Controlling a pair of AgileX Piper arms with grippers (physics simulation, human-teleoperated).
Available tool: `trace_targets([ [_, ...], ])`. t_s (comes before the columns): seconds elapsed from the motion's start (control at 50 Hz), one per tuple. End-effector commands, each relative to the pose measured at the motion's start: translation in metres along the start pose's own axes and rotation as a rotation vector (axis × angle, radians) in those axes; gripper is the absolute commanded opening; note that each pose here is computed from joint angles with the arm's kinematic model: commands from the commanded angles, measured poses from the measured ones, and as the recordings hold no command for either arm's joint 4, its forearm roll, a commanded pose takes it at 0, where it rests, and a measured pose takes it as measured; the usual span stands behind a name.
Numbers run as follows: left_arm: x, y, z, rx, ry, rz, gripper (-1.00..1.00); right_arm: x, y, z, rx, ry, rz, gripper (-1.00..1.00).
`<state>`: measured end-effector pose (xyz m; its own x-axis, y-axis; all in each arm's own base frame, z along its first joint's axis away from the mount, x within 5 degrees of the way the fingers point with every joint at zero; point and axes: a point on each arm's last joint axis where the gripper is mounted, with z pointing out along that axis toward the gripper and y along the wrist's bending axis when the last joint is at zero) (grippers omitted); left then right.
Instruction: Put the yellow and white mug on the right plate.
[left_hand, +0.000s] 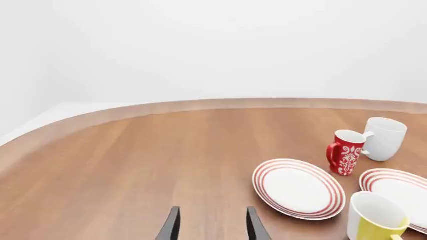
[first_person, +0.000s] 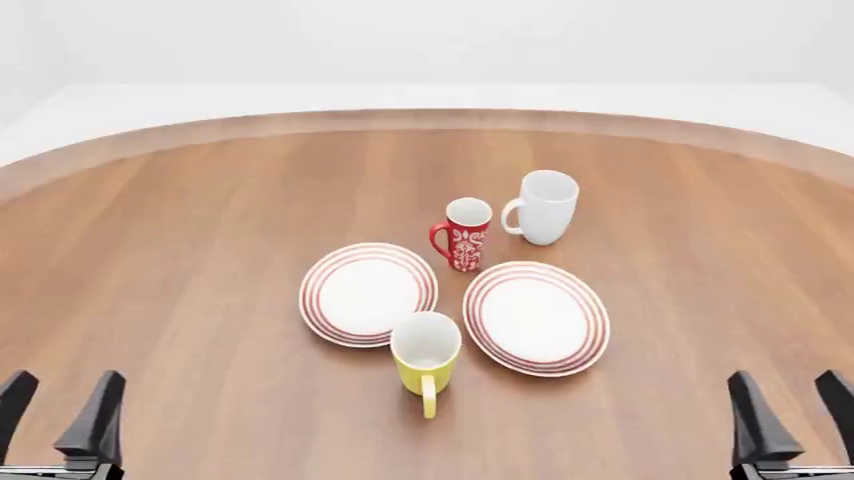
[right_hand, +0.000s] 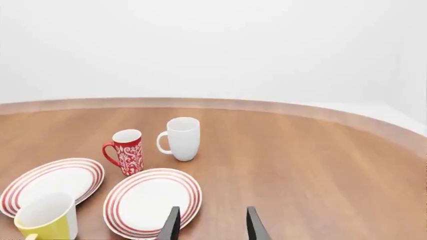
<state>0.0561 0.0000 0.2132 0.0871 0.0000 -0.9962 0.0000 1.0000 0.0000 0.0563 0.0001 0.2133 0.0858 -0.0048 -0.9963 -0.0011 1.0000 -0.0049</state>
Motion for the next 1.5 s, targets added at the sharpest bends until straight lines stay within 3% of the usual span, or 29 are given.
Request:
trace_targets([
  [0.02, 0.000, 0.000, 0.000, 0.000, 0.000, 0.000, 1.00, 0.000, 0.000, 0.000, -0.006, 0.000, -0.015, 1.00],
  [0.16, 0.000, 0.000, 0.000, 0.000, 0.000, 0.000, 1.00, -0.006, 0.000, -0.001, -0.001, -0.013, -0.012, 1.00],
  [0.18, 0.000, 0.000, 0.000, 0.000, 0.000, 0.000, 1.00, -0.011, 0.000, -0.001, 0.004, -0.015, -0.033, 1.00],
  [0.24, 0.000, 0.000, 0.000, 0.000, 0.000, 0.000, 1.00, -0.008, -0.001, -0.001, 0.009, -0.011, -0.029, 1.00],
  [0.26, 0.000, 0.000, 0.000, 0.000, 0.000, 0.000, 1.00, -0.015, 0.000, -0.002, -0.005, 0.008, 0.000, 1.00],
  [0.32, 0.000, 0.000, 0.000, 0.000, 0.000, 0.000, 1.00, -0.009, 0.001, -0.001, -0.022, -0.003, -0.043, 1.00],
  [0.4, 0.000, 0.000, 0.000, 0.000, 0.000, 0.000, 1.00, -0.011, 0.004, -0.002, -0.067, 0.059, -0.014, 1.00],
  [0.42, 0.000, 0.000, 0.000, 0.000, 0.000, 0.000, 1.00, -0.015, 0.004, -0.002, -0.081, 0.068, 0.007, 1.00],
  [0.48, 0.000, 0.000, 0.000, 0.000, 0.000, 0.000, 1.00, -0.027, 0.005, -0.004, -0.108, 0.051, -0.023, 1.00],
  [0.52, 0.000, 0.000, 0.000, 0.000, 0.000, 0.000, 1.00, -0.049, 0.006, -0.003, -0.134, 0.063, -0.005, 1.00],
  [0.6, 0.000, 0.000, 0.000, 0.000, 0.000, 0.000, 1.00, -0.056, 0.008, 0.002, -0.160, 0.091, 0.002, 1.00],
  [0.7, 0.000, 0.000, 0.000, 0.000, 0.000, 0.000, 1.00, -0.060, 0.011, 0.005, -0.195, 0.117, -0.056, 1.00],
  [0.76, 0.000, 0.000, 0.000, 0.000, 0.000, 0.000, 1.00, -0.068, 0.012, 0.010, -0.212, 0.139, -0.042, 1.00],
  [0.78, 0.000, 0.000, 0.000, 0.000, 0.000, 0.000, 1.00, -0.076, 0.014, 0.011, -0.242, 0.134, -0.082, 1.00],
  [0.82, 0.000, 0.000, 0.000, 0.000, 0.000, 0.000, 1.00, -0.082, 0.017, 0.015, -0.273, 0.158, -0.073, 1.00],
  [0.94, 0.000, 0.000, 0.000, 0.000, 0.000, 0.000, 1.00, -0.095, 0.017, 0.019, -0.274, 0.159, -0.160, 1.00],
  [1.0, 0.000, 0.000, 0.000, 0.000, 0.000, 0.000, 1.00, -0.102, 0.020, 0.022, -0.301, 0.164, -0.171, 1.00],
  [1.08, 0.000, 0.000, 0.000, 0.000, 0.000, 0.000, 1.00, -0.098, 0.026, 0.035, -0.331, 0.245, -0.177, 1.00],
  [1.12, 0.000, 0.000, 0.000, 0.000, 0.000, 0.000, 1.00, -0.101, 0.027, 0.032, -0.364, 0.228, -0.192, 1.00],
  [1.18, 0.000, 0.000, 0.000, 0.000, 0.000, 0.000, 1.00, -0.101, 0.029, 0.035, -0.363, 0.247, -0.182, 1.00],
  [1.22, 0.000, 0.000, 0.000, 0.000, 0.000, 0.000, 1.00, -0.098, 0.033, 0.047, -0.358, 0.328, -0.152, 1.00],
  [1.34, 0.000, 0.000, 0.000, 0.000, 0.000, 0.000, 1.00, -0.105, 0.040, 0.054, -0.401, 0.362, -0.136, 1.00],
  [1.38, 0.000, 0.000, 0.000, 0.000, 0.000, 0.000, 1.00, -0.117, 0.041, 0.058, -0.390, 0.372, -0.090, 1.00],
  [1.42, 0.000, 0.000, 0.000, 0.000, 0.000, 0.000, 1.00, -0.120, 0.045, 0.058, -0.429, 0.372, -0.118, 1.00],
  [1.5, 0.000, 0.000, 0.000, 0.000, 0.000, 0.000, 1.00, -0.125, 0.053, 0.064, -0.460, 0.411, -0.084, 1.00],
])
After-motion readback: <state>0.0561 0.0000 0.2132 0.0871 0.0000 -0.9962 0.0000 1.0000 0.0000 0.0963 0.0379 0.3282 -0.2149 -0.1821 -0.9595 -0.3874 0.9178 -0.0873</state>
